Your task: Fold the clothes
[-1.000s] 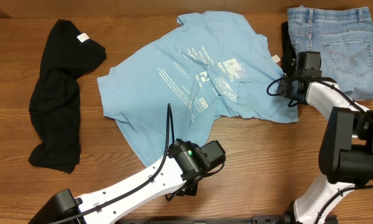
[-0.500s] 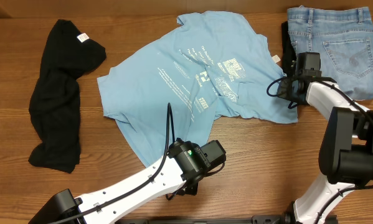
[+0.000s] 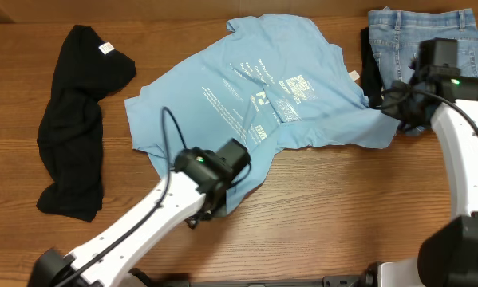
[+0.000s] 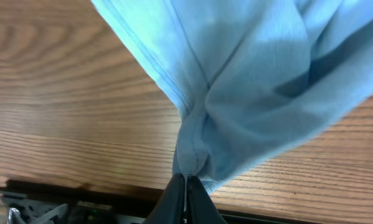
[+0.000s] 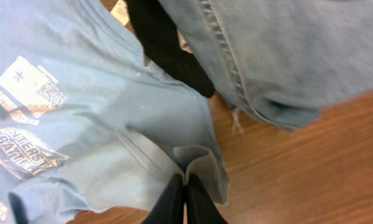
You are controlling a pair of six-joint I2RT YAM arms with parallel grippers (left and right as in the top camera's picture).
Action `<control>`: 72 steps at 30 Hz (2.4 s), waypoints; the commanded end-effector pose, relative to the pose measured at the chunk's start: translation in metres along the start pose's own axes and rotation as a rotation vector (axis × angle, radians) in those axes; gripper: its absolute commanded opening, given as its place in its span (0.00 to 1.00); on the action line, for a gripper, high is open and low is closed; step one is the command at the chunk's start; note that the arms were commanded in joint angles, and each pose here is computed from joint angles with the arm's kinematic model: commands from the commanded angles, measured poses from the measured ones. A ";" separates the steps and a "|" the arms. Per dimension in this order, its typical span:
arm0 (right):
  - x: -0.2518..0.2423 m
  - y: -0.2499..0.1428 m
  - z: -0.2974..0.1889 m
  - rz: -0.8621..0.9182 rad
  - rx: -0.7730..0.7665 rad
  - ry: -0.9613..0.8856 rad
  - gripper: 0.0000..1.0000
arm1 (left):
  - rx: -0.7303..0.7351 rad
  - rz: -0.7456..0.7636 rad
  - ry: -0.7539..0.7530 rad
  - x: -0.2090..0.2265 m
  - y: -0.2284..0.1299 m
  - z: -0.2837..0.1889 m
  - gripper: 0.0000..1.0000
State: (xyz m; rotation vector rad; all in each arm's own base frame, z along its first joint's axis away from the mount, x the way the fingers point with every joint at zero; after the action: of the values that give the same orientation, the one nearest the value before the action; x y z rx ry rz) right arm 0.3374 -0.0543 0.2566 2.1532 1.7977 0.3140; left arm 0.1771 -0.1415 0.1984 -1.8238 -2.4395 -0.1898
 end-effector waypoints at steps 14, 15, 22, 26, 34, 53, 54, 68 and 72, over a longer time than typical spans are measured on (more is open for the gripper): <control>-0.035 -0.086 -0.191 0.101 -0.400 -0.023 0.04 | -0.441 -0.116 -0.240 0.132 -0.018 -0.173 0.04; -0.034 -0.090 -0.194 0.099 -0.402 -0.027 0.04 | -0.462 -0.123 -0.262 0.136 -0.021 -0.179 0.04; -0.030 -0.097 -0.215 0.066 -0.462 0.000 0.04 | -0.565 -0.161 -0.342 0.160 -0.037 -0.196 0.04; -0.028 -0.074 -0.198 0.016 -0.446 0.070 0.04 | -0.596 -0.214 -0.275 0.162 -0.032 -0.191 0.04; -0.023 -0.027 -0.116 -0.073 -0.190 0.234 0.04 | -0.484 -0.389 -0.085 0.147 -0.023 -0.132 0.04; 0.000 0.001 -0.009 -0.137 0.090 0.303 0.04 | -0.380 -0.478 0.082 0.109 -0.001 -0.051 0.04; 0.001 0.001 -0.006 -0.140 0.091 0.304 0.04 | -0.376 -0.476 0.089 0.106 0.001 -0.047 0.04; 0.021 0.004 0.016 -0.196 0.062 0.319 0.04 | -0.258 -0.595 0.185 0.101 0.031 0.000 0.07; 0.021 0.004 0.017 -0.197 0.060 0.319 0.50 | -0.244 -0.638 0.206 0.106 0.038 0.006 0.46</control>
State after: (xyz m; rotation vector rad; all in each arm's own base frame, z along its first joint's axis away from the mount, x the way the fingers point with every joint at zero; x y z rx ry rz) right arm 0.3502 -0.0358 0.2444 2.0371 2.1920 0.5881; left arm 0.1821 -0.0359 0.2159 -1.0162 -2.8565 -0.6917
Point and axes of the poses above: each gripper's point midway between its finger pads, its own z axis out along the fingers, its own x axis along the line the jaws close on, y = z × x, the point moved 10 cm from there along -z, back along the fingers, and after that the axes turned 15 degrees about -z, right-handed, at the moved point
